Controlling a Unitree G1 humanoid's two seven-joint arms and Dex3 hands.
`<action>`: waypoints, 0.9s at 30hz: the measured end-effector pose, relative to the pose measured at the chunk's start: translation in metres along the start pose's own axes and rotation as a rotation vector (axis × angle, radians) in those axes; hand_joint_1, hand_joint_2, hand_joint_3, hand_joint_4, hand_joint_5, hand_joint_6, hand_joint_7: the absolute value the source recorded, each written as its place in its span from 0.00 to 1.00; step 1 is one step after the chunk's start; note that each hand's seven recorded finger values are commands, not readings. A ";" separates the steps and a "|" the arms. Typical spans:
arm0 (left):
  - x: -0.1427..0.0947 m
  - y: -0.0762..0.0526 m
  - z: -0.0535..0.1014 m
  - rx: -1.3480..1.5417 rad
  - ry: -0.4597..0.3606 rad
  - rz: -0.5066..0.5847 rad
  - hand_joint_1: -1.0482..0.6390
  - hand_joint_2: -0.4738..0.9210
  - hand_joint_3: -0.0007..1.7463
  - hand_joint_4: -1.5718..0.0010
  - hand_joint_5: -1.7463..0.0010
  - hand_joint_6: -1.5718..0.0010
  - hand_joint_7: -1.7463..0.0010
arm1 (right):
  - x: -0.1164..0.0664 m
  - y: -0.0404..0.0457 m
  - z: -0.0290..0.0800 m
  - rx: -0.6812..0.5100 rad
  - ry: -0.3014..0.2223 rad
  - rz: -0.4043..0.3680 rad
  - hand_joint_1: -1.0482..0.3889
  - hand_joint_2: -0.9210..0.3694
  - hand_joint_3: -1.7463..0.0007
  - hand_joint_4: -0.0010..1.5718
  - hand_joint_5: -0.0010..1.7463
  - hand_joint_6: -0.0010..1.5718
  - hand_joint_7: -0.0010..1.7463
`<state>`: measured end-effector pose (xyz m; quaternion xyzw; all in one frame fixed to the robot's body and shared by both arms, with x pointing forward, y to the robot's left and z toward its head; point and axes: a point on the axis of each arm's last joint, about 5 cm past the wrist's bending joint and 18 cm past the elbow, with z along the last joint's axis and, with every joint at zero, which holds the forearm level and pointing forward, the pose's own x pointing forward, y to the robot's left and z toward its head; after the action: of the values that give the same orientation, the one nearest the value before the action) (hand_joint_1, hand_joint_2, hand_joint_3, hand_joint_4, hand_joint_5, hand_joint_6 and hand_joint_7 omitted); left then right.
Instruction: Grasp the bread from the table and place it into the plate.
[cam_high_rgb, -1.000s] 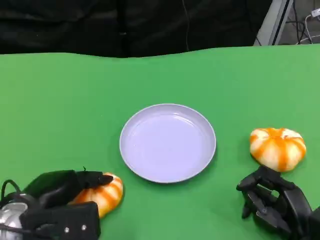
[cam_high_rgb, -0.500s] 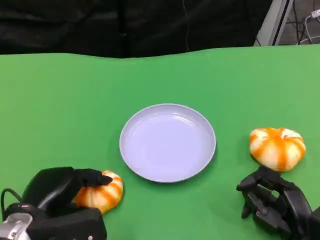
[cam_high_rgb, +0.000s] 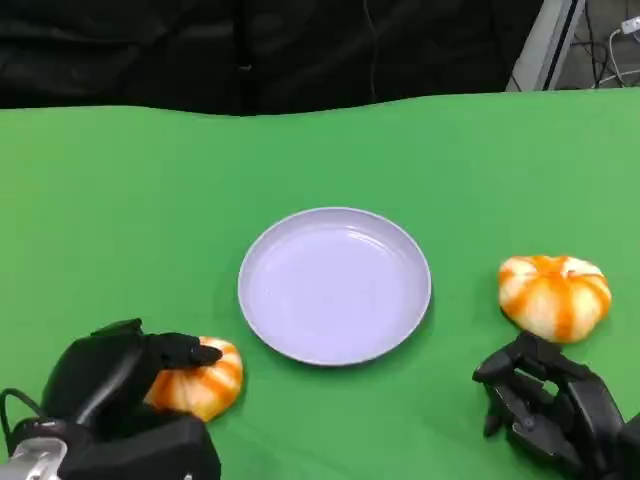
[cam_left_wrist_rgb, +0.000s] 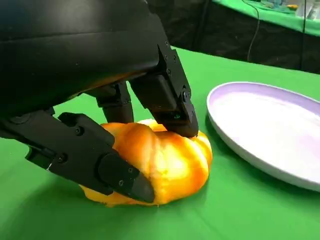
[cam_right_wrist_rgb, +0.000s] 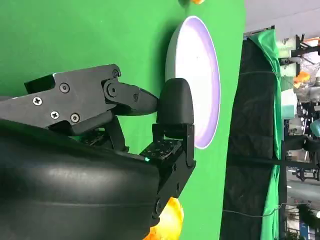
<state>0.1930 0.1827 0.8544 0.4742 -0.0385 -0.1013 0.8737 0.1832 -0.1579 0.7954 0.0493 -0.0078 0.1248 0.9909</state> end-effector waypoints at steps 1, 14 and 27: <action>0.000 0.001 0.000 0.000 0.000 0.004 0.57 1.00 0.05 0.53 0.04 0.16 0.89 | 0.000 0.0000 0.000 0.000 0.000 0.000 0.53 0.00 0.70 0.46 1.00 0.43 0.81; -0.009 0.023 0.017 -0.006 -0.044 0.110 0.59 0.99 0.04 0.49 0.08 0.16 0.88 | 0.000 0.0006 0.000 -0.005 0.004 0.000 0.53 0.00 0.71 0.46 1.00 0.43 0.81; -0.013 0.041 0.031 0.016 -0.099 0.201 0.58 0.97 0.05 0.44 0.10 0.13 0.87 | 0.000 0.0004 0.000 -0.005 0.005 0.009 0.54 0.00 0.70 0.46 1.00 0.43 0.80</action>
<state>0.1812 0.1820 0.9056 0.4694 -0.1299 -0.0359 0.8726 0.1830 -0.1575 0.7951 0.0463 -0.0060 0.1295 0.9905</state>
